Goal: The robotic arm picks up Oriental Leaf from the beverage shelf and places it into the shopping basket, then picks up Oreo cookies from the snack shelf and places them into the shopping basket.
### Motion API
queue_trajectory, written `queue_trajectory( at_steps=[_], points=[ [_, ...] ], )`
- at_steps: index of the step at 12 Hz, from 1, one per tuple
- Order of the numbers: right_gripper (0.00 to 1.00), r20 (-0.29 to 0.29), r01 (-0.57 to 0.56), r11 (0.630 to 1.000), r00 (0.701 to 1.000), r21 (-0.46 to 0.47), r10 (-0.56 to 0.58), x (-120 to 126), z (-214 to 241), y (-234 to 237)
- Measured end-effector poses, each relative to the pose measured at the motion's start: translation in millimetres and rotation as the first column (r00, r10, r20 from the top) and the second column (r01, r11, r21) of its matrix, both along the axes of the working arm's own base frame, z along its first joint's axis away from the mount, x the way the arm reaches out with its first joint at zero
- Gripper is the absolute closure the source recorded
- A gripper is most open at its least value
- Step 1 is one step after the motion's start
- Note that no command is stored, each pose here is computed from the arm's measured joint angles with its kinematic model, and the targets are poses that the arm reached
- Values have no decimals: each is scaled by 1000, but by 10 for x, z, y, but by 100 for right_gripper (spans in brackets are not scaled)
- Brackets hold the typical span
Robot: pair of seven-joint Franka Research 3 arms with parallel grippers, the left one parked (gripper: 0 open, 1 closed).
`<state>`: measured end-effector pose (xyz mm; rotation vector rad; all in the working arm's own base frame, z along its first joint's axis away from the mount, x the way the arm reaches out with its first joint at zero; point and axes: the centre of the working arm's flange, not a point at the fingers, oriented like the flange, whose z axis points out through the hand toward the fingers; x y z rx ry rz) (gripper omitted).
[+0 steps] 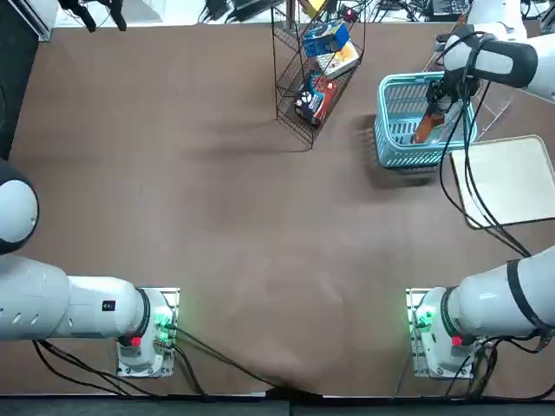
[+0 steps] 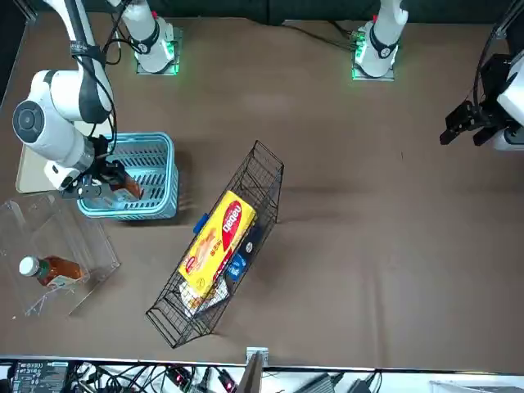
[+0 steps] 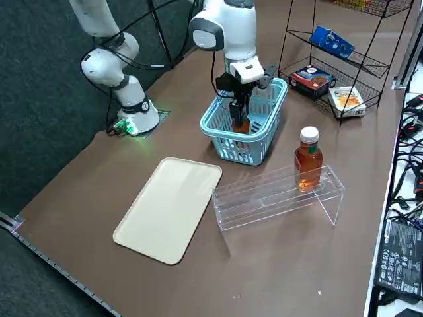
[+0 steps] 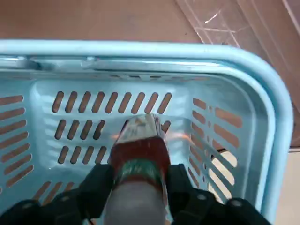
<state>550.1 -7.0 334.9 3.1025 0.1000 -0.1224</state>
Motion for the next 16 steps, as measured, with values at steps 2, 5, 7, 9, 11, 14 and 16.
queue_trajectory(
  at_steps=[2,5,7,9,11,14,16],
  points=[
    [11,18,2,1000,1000,0,-2,45,92,-1],
    [0,23,6,1000,1000,-3,-6,133,380,-6],
    [0,16,9,1000,1000,-5,-9,188,701,-11],
    [0,11,12,1000,1000,-8,-12,225,1107,-11],
    [0,8,15,1000,1000,-10,-15,231,1515,-4],
    [0,32,14,1000,999,-11,-13,199,2065,22],
    [0,49,-8,1000,999,-11,9,216,2161,143]
  ],
)
